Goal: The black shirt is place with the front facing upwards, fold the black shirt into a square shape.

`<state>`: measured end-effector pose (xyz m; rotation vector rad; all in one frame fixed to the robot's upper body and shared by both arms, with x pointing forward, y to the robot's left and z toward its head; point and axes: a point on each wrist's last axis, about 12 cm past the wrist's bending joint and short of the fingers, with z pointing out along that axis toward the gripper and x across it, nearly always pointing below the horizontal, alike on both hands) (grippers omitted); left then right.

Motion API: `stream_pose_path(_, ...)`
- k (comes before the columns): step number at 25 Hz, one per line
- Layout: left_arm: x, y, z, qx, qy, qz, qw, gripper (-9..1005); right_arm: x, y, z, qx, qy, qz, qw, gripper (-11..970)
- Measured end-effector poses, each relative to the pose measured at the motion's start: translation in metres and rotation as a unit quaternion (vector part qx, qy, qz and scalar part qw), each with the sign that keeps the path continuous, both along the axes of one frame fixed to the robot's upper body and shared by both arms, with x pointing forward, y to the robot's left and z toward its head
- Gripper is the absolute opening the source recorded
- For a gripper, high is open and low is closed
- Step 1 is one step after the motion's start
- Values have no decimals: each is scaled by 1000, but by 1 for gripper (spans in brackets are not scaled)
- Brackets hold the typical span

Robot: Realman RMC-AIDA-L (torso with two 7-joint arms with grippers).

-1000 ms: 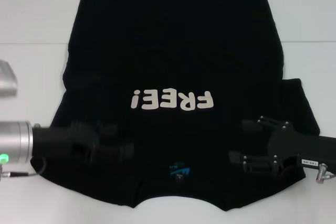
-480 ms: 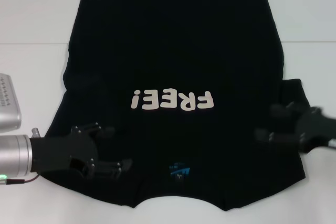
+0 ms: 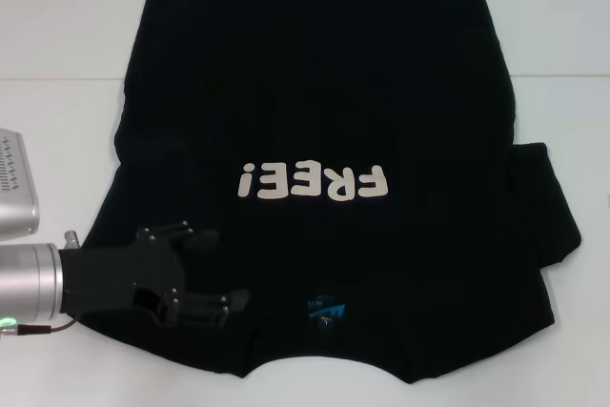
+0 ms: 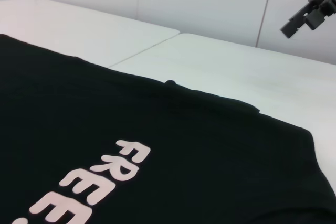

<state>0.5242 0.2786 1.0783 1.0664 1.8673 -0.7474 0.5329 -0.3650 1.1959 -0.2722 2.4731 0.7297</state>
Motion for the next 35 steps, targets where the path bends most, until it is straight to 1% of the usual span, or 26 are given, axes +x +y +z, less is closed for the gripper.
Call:
stream_pose_path(3,1,0,1,1,-3,-2,1000,951,1,-11,10,14,52,-51,997,924)
stream_pose_path(6,2,-1,1,4,-3,-7,1000,951,4,-18,9,19,98,-78,992,924)
stream_pose_path(9,1,-1,1,6,-1,-14,1000,951,11,-21,-1,24,135,-93,986,924)
stream_pose_path(14,0,-1,3,6,-1,-21,1000,951,21,-25,-30,64,195,-105,973,923)
stream_pose_path(17,0,-1,3,7,-2,-21,1000,951,26,-26,-39,77,205,-118,969,923)
stream_pose_path(20,0,0,3,7,-3,-22,1000,951,32,-24,-42,77,199,-124,969,922)
stream_pose_path(25,0,0,3,9,-7,-23,1000,950,40,-15,-52,88,202,-125,967,922)
stream_pose_path(35,1,1,1,10,-7,-19,1000,950,48,-1,-76,91,205,-128,966,920)
